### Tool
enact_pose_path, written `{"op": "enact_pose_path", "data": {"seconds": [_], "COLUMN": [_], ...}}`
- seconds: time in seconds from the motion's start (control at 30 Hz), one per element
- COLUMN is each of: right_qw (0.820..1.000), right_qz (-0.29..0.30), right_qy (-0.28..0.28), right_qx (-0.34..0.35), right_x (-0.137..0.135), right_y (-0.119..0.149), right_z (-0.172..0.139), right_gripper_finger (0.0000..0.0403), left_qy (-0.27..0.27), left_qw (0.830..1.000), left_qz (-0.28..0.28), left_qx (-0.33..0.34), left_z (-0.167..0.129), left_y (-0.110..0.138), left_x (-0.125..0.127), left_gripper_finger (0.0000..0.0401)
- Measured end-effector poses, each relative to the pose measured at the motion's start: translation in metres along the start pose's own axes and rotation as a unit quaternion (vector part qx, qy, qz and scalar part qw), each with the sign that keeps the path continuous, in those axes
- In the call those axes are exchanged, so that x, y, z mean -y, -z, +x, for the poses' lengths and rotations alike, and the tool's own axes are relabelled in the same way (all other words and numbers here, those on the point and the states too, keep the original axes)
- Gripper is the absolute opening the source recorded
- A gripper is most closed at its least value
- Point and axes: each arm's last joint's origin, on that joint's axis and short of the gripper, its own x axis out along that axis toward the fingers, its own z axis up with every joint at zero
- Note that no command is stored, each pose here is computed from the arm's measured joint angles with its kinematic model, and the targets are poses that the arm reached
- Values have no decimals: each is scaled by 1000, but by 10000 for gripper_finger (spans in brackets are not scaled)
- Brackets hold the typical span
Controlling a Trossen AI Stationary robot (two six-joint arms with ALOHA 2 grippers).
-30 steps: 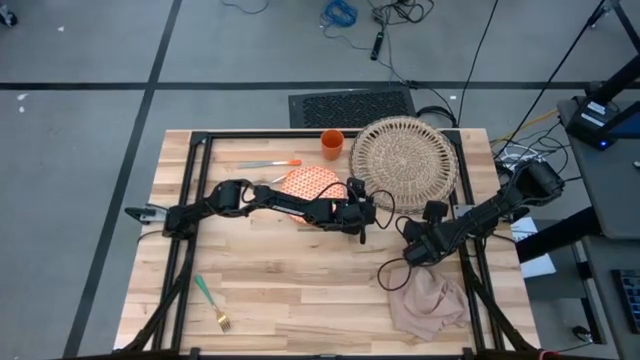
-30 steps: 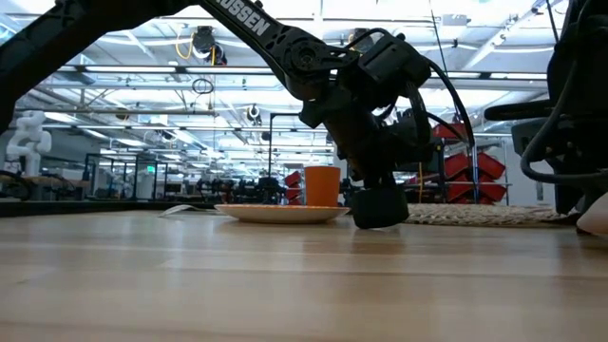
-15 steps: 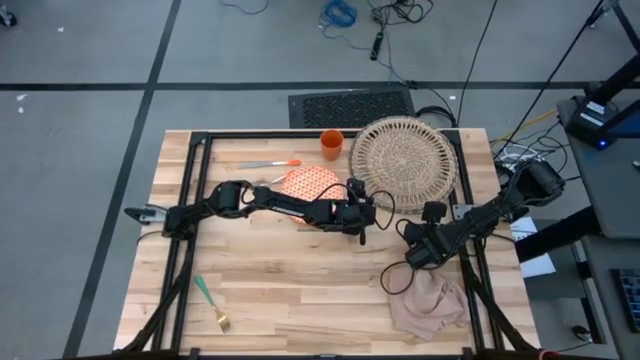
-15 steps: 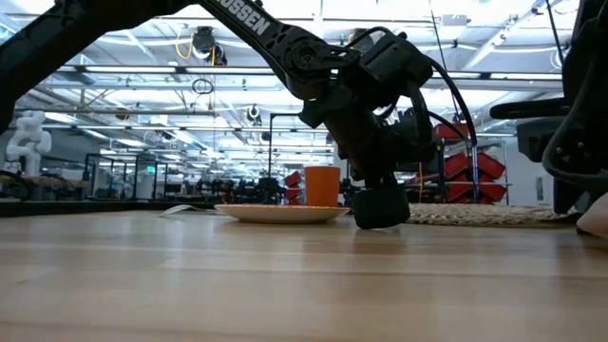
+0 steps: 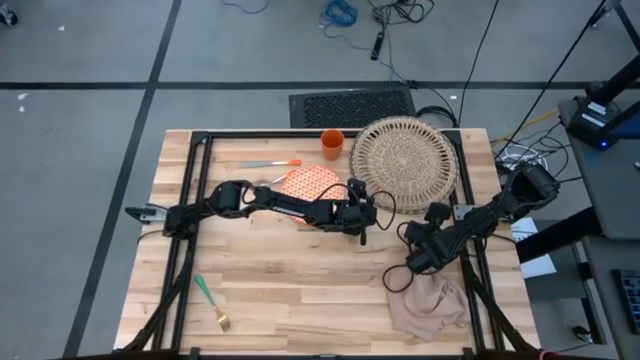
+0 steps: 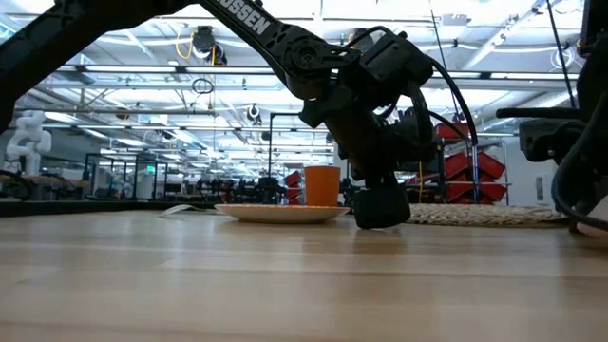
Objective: Set table place
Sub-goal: Move the mat to the center of the table
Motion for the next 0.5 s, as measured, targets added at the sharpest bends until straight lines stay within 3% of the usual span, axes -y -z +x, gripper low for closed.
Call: {"op": "enact_pose_path", "data": {"seconds": [0.13, 0.5], "right_qw": [1000, 996], "right_qz": [28, 13], "right_qy": [12, 88], "right_qx": [-4, -31], "right_x": [3, 9], "right_y": [-1, -7], "right_z": [-3, 14], "right_gripper_finger": [209, 210], "left_qy": [1, -6], "left_qw": [1000, 1000], "left_qz": [2, 2], "left_qx": [2, 14], "left_z": [0, 1], "left_y": [0, -4], "left_x": [0, -5], "left_gripper_finger": [192, 192]}}
